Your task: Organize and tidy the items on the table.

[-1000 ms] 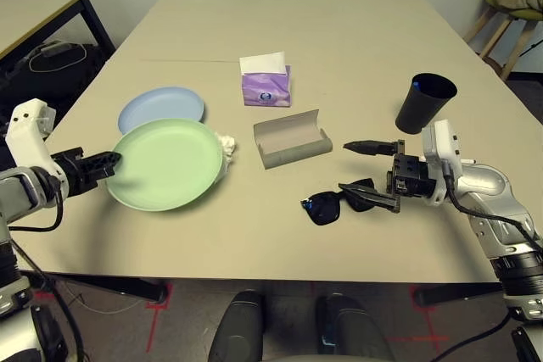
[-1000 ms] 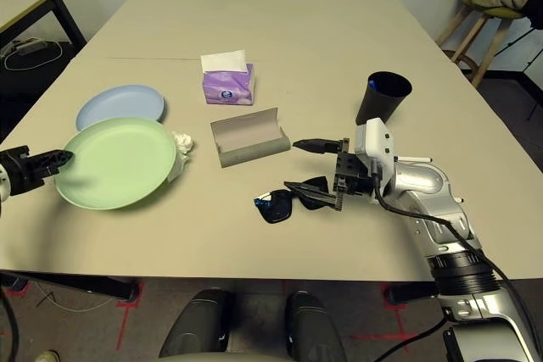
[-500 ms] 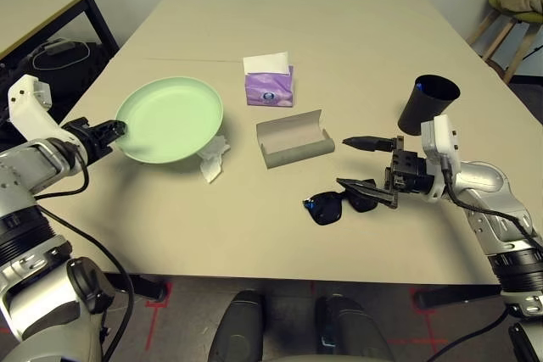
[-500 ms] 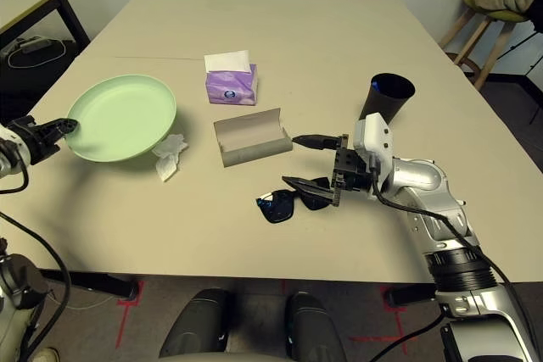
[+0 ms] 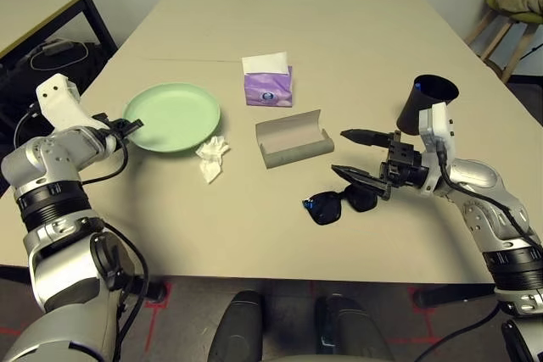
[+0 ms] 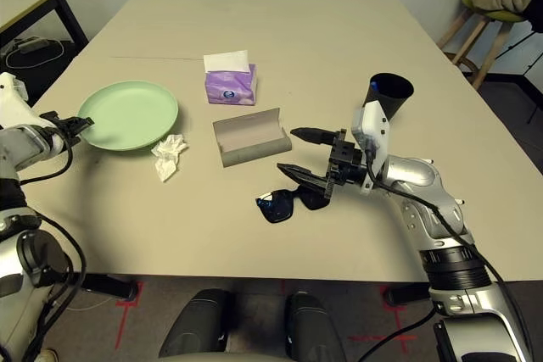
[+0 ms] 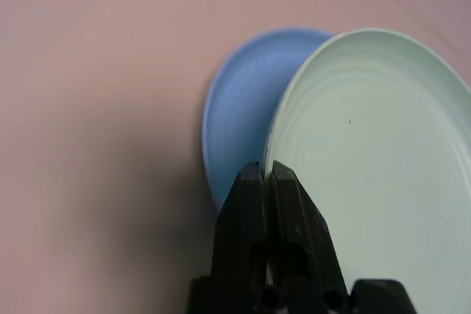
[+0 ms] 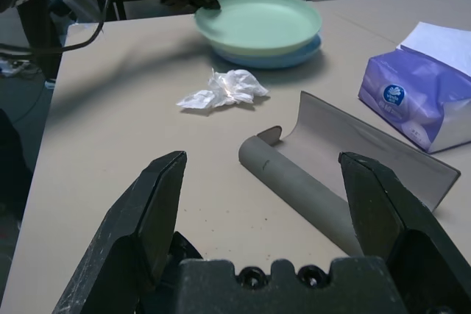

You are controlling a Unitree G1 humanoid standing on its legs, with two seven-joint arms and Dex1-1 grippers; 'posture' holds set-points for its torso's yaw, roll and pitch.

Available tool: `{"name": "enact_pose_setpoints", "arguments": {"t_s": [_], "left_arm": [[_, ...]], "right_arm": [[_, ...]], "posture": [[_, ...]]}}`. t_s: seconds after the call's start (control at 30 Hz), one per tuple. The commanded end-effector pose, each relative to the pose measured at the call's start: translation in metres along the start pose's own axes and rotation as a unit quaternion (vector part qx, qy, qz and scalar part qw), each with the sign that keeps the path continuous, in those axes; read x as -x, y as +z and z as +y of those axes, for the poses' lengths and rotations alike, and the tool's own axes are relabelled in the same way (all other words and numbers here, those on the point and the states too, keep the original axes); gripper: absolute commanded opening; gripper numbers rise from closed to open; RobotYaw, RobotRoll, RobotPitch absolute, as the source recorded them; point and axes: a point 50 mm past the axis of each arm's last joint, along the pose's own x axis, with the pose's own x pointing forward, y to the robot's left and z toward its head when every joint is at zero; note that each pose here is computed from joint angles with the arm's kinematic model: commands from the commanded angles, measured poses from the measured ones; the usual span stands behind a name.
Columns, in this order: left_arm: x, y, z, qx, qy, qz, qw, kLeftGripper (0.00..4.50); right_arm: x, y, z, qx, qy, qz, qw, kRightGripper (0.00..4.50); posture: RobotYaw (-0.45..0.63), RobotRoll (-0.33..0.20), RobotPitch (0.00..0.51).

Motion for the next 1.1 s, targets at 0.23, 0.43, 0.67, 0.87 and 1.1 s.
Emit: {"name": "enact_pose_setpoints", "arguments": {"t_s": [0.23,0.43,0.67,0.87,1.1], "left_arm": [[-0.014,0.008,-0.008,0.070,0.048,-0.040,0.996,0.04],[-0.020,0.003,-0.012,0.067,0.064,-0.044,0.995,0.04],[-0.022,-0.005,-0.015,0.039,0.046,-0.033,0.998,1.93],[-0.017,-0.012,-0.019,-0.042,-0.009,-0.010,0.999,4.25],[0.012,-0.022,-0.041,-0.236,-0.222,-0.046,0.945,4.48]], "right_arm": [[0.002,0.000,0.003,0.005,-0.002,-0.004,1.000,4.50],[0.003,-0.001,0.004,0.008,-0.003,-0.004,1.000,4.50],[0.004,-0.002,0.003,0.011,-0.003,-0.001,1.000,4.50],[0.003,-0.001,0.003,0.014,-0.001,-0.001,1.000,4.50],[-0.002,0.004,0.000,0.012,-0.009,-0.010,1.000,4.50]], "posture": [[0.19,0.000,0.074],[0.18,0.000,0.073],[0.18,0.000,0.072],[0.19,0.000,0.070],[0.20,0.000,0.072]]}}
